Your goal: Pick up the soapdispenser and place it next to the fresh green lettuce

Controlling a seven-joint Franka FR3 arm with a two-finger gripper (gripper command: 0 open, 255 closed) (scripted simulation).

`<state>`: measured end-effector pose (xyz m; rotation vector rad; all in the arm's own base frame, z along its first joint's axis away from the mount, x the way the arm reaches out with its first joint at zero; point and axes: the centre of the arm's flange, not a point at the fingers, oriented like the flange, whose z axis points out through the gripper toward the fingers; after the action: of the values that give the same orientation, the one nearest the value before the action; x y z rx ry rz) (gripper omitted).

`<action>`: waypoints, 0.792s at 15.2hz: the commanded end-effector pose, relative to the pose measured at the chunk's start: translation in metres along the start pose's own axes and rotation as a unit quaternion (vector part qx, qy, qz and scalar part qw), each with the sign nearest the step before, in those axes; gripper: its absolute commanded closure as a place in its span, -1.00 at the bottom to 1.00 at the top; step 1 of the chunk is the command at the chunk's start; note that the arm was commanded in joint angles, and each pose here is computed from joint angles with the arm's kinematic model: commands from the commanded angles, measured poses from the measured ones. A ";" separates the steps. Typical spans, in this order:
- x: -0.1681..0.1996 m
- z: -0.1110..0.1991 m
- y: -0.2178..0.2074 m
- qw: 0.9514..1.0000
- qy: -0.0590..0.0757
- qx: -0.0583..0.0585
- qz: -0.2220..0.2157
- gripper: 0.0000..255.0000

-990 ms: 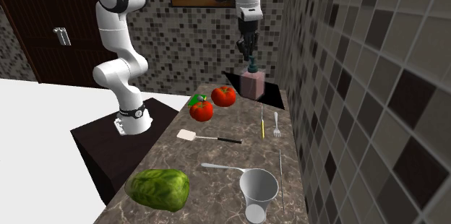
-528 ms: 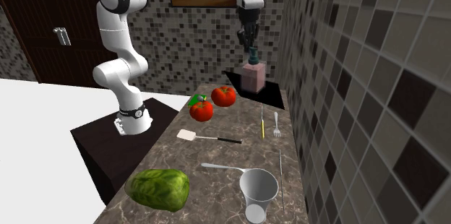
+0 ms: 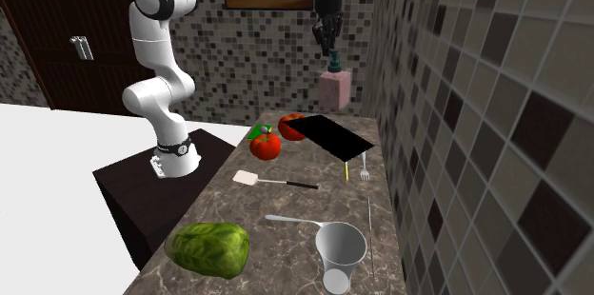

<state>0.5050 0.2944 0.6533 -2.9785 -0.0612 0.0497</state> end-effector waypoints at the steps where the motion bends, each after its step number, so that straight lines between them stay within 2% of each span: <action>1: -0.003 -0.006 0.012 1.000 0.000 0.000 0.000 1.00; 12: -0.026 -0.029 0.153 1.000 0.000 0.000 0.000 1.00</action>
<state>0.4838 0.1524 0.6616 -2.9794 -0.0593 0.0503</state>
